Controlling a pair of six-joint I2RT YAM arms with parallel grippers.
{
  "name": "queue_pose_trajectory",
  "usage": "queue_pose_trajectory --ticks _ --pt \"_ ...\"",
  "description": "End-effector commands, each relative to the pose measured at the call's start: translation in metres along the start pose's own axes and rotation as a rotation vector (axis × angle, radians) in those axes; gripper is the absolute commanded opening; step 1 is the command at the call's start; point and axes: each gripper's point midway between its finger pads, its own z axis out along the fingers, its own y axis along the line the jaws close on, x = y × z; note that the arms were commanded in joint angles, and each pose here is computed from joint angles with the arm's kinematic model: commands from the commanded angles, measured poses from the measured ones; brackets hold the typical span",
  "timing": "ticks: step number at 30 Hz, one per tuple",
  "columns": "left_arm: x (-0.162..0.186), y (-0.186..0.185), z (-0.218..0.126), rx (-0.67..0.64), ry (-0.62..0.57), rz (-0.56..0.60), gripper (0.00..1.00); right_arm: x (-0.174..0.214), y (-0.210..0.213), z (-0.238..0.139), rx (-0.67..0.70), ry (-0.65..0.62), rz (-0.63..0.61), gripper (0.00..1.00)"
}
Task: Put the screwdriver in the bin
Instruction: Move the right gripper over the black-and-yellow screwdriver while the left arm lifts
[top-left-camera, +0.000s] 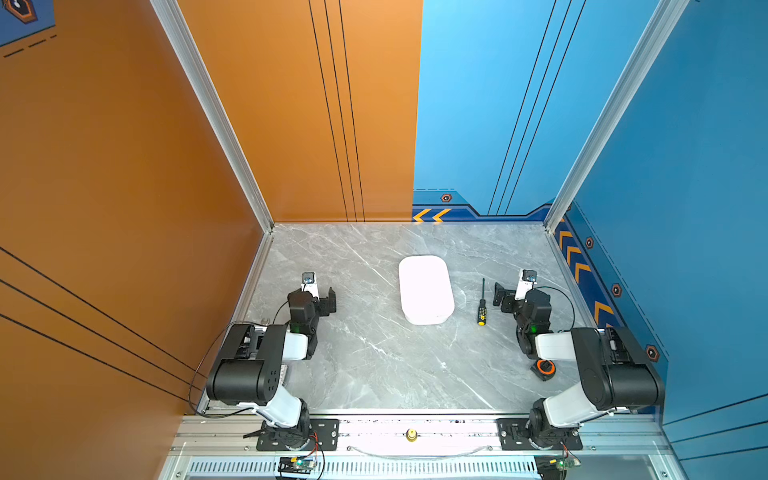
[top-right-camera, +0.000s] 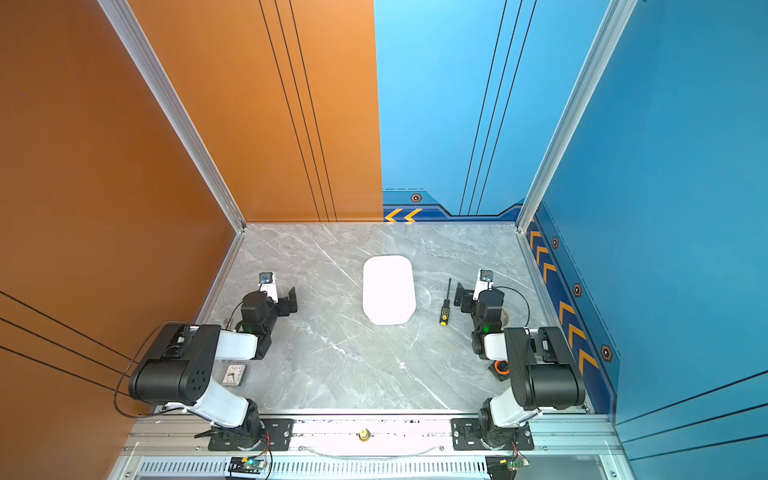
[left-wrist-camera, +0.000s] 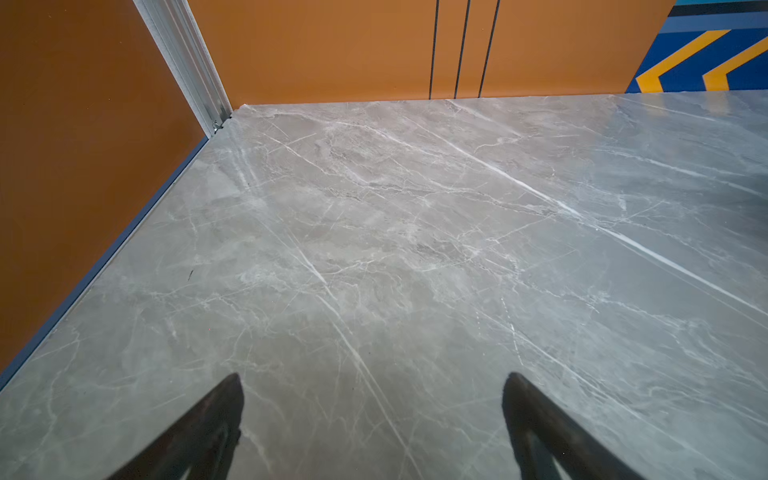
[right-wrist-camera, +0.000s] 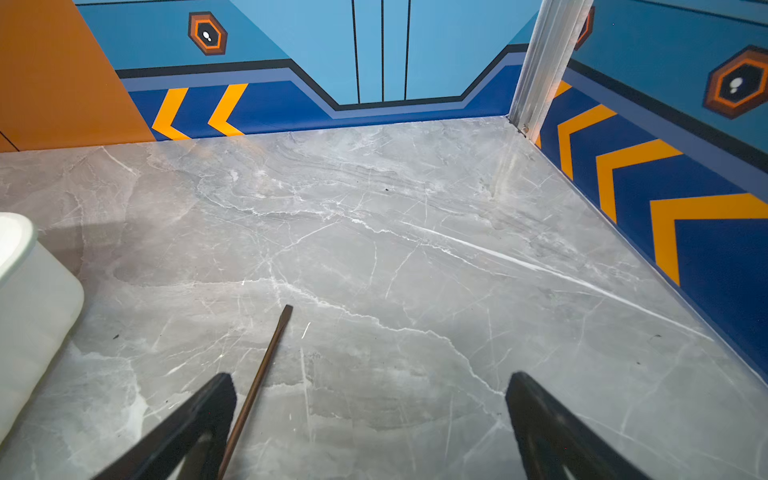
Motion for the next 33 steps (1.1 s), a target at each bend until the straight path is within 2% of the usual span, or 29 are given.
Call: queue_pose_trajectory --ticks 1,6,9,12,16,21,24,28,33 --pt "-0.009 -0.002 0.001 0.017 -0.016 0.001 0.98 0.000 0.002 0.002 -0.015 0.011 0.002 1.00" --pt "-0.008 -0.003 0.001 0.023 -0.016 0.000 0.98 0.000 0.002 0.002 -0.011 0.008 -0.001 1.00" --pt "-0.013 -0.013 -0.001 0.078 -0.021 0.027 0.98 -0.003 0.002 0.004 -0.006 0.025 -0.005 1.00" --pt "-0.025 -0.009 -0.007 0.044 -0.014 0.032 0.98 -0.018 -0.011 0.002 0.080 0.063 0.014 1.00" --pt "-0.048 -0.016 -0.017 0.068 0.040 0.039 0.98 -0.048 -0.011 -0.012 0.106 0.124 0.057 1.00" --pt "-0.077 -0.053 -0.027 0.246 0.074 -0.109 0.98 -0.070 0.004 -0.035 0.089 0.208 0.142 1.00" --pt "-0.081 -0.074 -0.033 0.338 0.115 -0.199 0.98 -0.072 0.026 -0.045 0.048 0.278 0.132 1.00" --pt "-0.067 -0.095 -0.037 0.418 0.206 -0.306 0.98 -0.062 0.054 -0.058 0.021 0.393 0.089 1.00" --pt "-0.053 -0.126 -0.037 0.576 0.366 -0.386 0.98 -0.028 0.069 -0.062 0.010 0.564 0.143 1.00"
